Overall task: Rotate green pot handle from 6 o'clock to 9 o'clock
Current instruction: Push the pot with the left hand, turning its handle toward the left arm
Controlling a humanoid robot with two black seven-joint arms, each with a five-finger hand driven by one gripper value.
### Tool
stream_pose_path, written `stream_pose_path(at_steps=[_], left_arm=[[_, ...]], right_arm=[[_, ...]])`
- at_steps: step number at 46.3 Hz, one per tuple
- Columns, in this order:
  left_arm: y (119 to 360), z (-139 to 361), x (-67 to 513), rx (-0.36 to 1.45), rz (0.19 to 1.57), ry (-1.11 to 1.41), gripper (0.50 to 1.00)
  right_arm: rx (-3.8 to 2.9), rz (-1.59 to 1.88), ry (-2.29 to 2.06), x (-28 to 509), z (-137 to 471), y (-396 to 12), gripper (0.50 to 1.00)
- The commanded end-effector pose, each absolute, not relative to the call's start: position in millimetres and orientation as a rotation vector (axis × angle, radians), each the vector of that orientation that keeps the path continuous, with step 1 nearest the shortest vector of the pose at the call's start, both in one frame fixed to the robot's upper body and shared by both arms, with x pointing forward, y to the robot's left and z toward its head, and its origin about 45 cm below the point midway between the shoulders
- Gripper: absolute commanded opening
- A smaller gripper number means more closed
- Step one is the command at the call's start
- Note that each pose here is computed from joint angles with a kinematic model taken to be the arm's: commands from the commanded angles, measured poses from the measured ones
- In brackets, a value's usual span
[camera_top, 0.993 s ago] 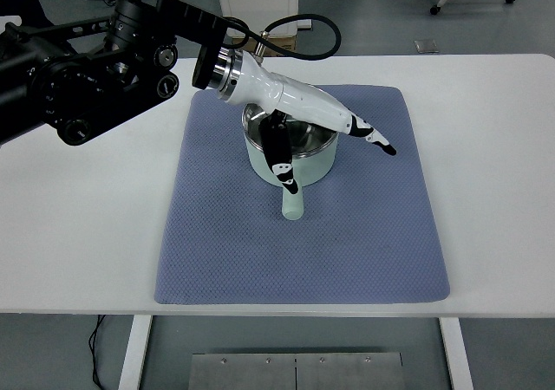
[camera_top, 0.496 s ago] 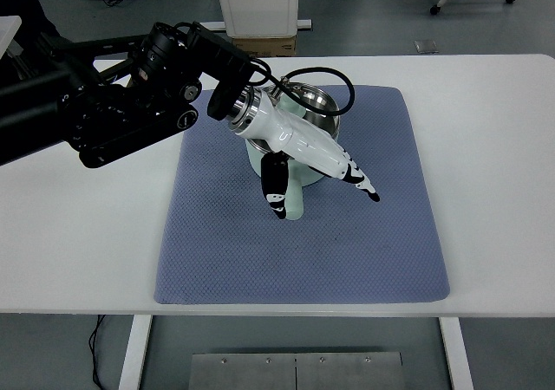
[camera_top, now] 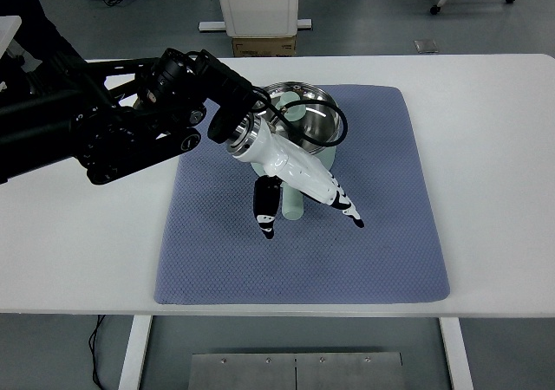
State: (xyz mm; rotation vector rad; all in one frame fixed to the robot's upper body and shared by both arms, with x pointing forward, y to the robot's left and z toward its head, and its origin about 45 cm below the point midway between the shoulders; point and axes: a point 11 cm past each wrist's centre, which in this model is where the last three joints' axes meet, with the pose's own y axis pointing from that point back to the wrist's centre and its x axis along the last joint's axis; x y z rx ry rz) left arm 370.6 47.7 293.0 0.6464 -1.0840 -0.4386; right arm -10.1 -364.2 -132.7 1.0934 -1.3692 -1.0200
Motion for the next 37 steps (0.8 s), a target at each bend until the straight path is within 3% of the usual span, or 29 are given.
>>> stream_pose_path(at_steps=[1,37], left_arm=[[50,288,370,0.655,-0.444,-1.077,1.0],[61,266,374,0.728,-0.483,-1.134,1.0]], right_arm=[[1.094,-1.02,-1.369,-10,-133,-364,1.0],[1.092,-1.022,-1.372,-10,-133,-364,1.0]])
